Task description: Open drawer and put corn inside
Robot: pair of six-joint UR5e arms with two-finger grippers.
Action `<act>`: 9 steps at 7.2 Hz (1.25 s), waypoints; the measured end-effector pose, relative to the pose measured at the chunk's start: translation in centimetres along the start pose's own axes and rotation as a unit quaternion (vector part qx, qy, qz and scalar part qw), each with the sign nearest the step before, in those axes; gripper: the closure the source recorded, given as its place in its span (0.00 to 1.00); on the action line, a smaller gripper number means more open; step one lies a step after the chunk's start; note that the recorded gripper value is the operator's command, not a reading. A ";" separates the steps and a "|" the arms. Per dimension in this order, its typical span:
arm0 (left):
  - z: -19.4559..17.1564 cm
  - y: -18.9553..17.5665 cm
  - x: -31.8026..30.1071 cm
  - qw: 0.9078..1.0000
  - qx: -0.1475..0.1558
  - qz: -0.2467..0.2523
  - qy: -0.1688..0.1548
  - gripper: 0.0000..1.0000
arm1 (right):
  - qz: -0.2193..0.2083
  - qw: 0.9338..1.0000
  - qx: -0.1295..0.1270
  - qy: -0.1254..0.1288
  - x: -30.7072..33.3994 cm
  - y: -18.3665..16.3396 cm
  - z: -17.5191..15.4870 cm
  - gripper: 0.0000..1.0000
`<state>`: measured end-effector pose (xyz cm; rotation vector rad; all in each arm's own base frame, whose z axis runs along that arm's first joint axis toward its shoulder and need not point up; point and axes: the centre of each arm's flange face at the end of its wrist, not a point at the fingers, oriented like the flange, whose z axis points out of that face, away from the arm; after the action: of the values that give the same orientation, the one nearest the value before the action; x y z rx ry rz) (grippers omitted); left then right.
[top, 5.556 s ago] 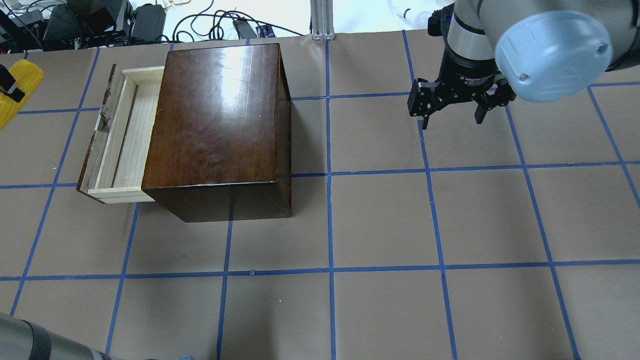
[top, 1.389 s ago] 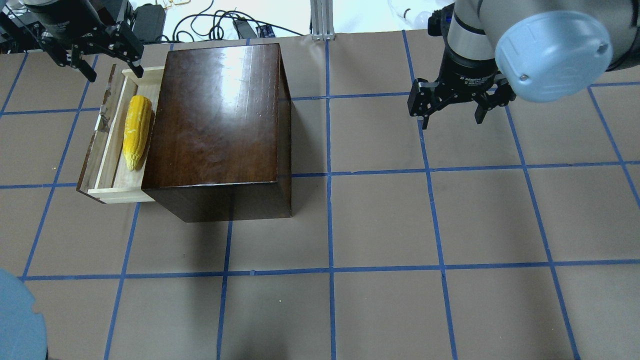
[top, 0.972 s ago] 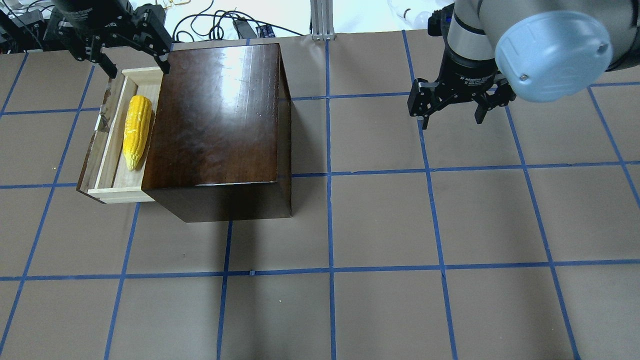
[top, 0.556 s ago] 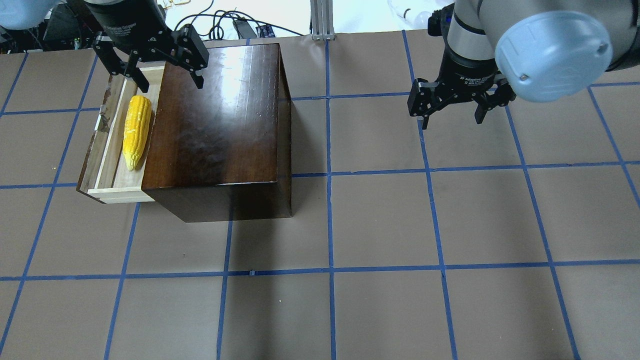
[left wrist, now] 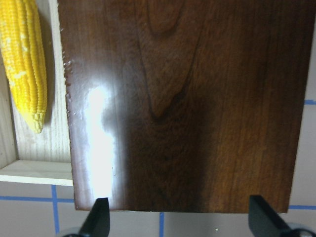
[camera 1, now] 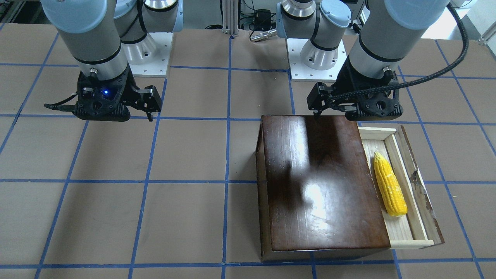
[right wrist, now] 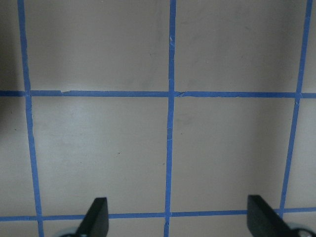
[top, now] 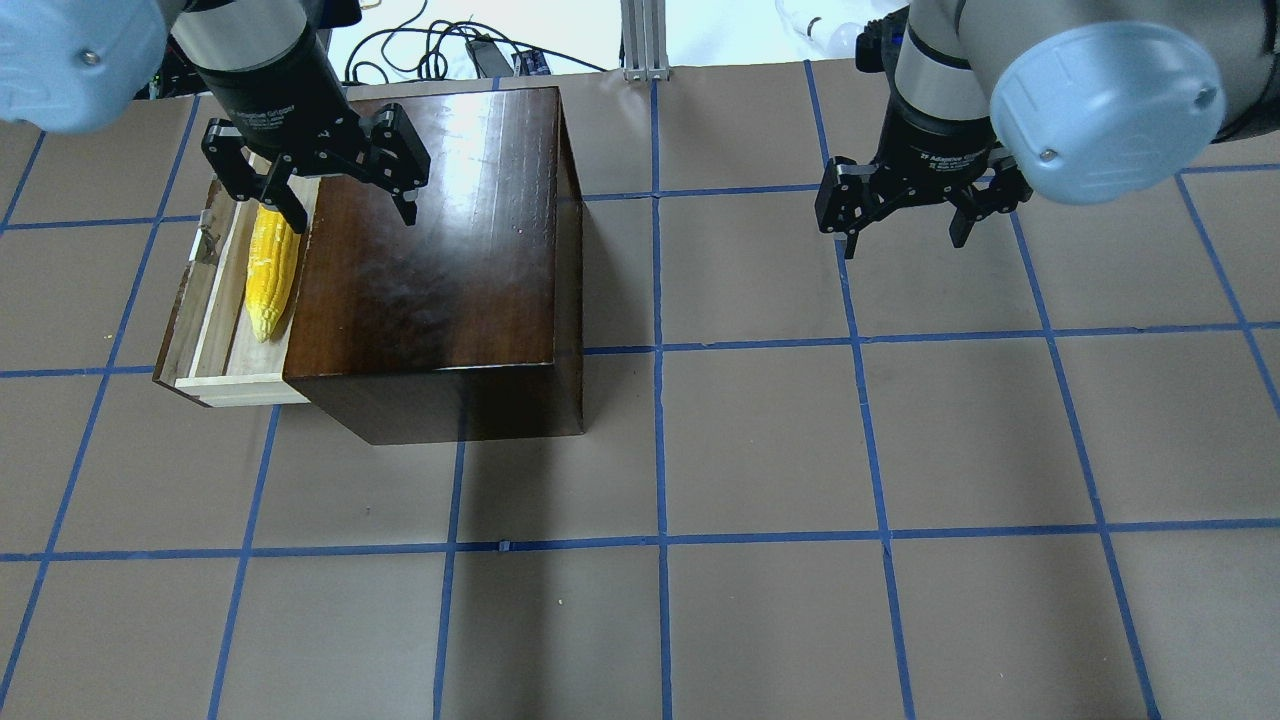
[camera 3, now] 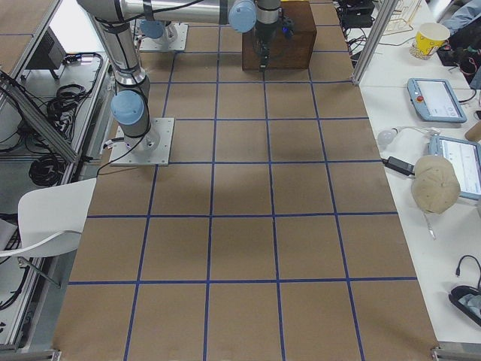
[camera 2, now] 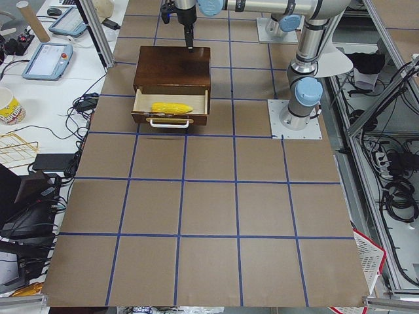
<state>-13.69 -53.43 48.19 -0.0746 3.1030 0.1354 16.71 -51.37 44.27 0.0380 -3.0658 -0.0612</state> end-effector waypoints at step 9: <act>0.9 -0.4 0.0 1.000 0.011 0.002 -0.004 0.00 | 0.000 1.000 0.000 0.000 0.0 0.0 0.0 0.00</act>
<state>-13.69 -53.74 47.29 -0.0672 3.0963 0.1004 16.71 -51.38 44.27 0.0379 -3.0659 -0.0609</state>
